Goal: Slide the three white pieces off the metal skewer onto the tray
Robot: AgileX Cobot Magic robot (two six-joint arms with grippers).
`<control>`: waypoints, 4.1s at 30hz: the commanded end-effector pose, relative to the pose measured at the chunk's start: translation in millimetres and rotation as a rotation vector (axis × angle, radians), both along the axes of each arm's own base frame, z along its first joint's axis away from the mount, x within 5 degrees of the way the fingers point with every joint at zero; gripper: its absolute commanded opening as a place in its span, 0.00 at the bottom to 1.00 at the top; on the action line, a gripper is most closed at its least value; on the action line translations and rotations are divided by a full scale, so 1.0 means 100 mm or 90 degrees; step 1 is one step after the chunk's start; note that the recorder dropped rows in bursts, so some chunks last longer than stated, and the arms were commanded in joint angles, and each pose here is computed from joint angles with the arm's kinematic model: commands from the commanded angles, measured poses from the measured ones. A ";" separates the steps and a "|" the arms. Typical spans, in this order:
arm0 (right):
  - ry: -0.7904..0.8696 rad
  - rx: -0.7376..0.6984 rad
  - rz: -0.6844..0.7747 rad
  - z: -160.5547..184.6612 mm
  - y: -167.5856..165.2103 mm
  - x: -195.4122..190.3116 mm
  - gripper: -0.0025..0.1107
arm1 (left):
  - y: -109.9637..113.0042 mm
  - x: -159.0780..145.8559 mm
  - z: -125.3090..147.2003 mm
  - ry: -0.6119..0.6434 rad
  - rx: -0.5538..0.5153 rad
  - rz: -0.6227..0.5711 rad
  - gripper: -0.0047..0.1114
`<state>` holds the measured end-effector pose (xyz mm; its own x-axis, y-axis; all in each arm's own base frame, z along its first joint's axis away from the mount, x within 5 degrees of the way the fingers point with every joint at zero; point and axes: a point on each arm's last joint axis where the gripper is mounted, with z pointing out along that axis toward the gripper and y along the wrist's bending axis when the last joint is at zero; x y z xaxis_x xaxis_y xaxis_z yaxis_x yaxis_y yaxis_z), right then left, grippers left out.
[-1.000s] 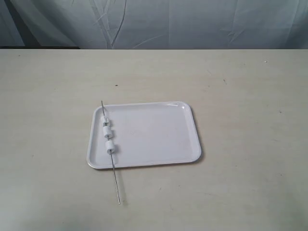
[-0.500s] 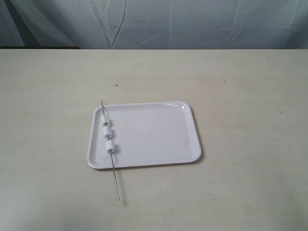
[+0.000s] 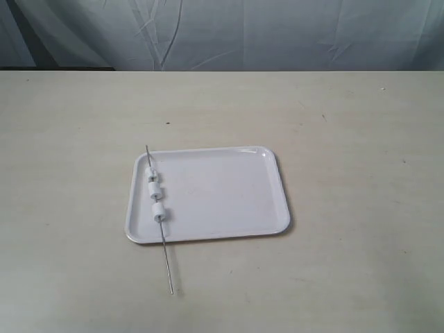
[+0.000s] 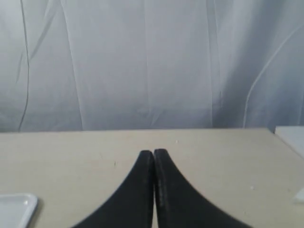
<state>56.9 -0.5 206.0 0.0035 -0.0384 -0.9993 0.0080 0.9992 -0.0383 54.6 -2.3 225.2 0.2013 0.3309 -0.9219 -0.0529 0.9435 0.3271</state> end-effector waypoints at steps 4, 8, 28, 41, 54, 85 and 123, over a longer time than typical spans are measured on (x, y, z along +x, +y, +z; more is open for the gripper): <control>-0.067 0.000 -0.002 0.09 0.00 -0.01 0.02 | -0.02 -0.02 0.05 -0.045 0.004 -0.016 0.04; -0.071 -0.006 -0.003 0.10 0.00 -0.01 0.02 | -0.02 -0.02 0.06 -0.047 0.004 -0.017 0.04; -0.391 0.374 0.043 0.50 -0.10 -0.17 0.02 | -0.14 -0.26 0.44 -0.325 -0.292 -0.272 0.04; -0.225 0.293 0.064 1.32 0.00 -0.25 0.02 | -0.06 -0.20 0.99 -0.195 -0.414 -0.217 0.04; 0.399 0.159 0.432 1.90 0.82 0.71 0.02 | -0.38 0.90 1.16 0.207 -0.477 -0.287 0.04; 0.929 0.079 0.510 -0.42 3.04 1.68 0.39 | -0.73 1.38 -0.47 0.822 -0.495 -0.256 0.47; 0.958 0.042 0.463 -0.80 3.17 1.62 0.39 | -0.83 1.49 -0.42 0.853 -0.527 -0.321 0.47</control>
